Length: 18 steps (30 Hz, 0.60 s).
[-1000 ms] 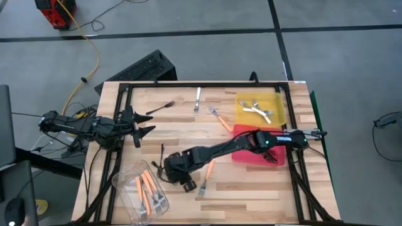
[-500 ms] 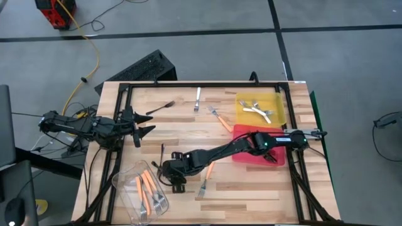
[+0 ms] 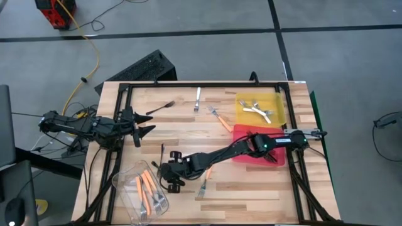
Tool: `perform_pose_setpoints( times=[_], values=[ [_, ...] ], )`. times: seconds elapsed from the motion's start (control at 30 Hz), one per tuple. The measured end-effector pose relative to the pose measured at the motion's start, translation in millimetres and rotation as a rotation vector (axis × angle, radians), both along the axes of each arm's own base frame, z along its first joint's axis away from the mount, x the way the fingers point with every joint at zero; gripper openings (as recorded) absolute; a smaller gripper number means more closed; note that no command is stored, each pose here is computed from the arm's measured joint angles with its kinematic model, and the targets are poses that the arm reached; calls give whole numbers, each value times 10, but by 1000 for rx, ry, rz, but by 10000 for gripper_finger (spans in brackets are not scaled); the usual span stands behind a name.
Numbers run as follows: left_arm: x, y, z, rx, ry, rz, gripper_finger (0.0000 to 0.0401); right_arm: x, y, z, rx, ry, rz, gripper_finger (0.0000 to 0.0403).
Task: Sort silverware by color (type)
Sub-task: Put the black fork into the red bin
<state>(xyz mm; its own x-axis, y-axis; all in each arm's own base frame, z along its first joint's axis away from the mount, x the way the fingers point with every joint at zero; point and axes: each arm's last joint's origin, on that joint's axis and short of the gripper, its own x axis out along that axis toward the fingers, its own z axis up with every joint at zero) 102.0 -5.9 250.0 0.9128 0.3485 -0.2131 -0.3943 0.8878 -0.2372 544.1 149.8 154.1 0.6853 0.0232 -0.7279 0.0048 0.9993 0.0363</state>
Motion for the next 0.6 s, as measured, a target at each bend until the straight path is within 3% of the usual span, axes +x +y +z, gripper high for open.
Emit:
perform_pose_setpoints(
  times=[0.27, 0.6],
  values=[
    [0, 1, 0, 2, 0, 3, 215, -1, -8, -10, -12, 1, -16, 172],
    [0, 1, 0, 2, 0, 3, 215, 20, 1, -278, -49, 35, -58, 172]
  ],
)
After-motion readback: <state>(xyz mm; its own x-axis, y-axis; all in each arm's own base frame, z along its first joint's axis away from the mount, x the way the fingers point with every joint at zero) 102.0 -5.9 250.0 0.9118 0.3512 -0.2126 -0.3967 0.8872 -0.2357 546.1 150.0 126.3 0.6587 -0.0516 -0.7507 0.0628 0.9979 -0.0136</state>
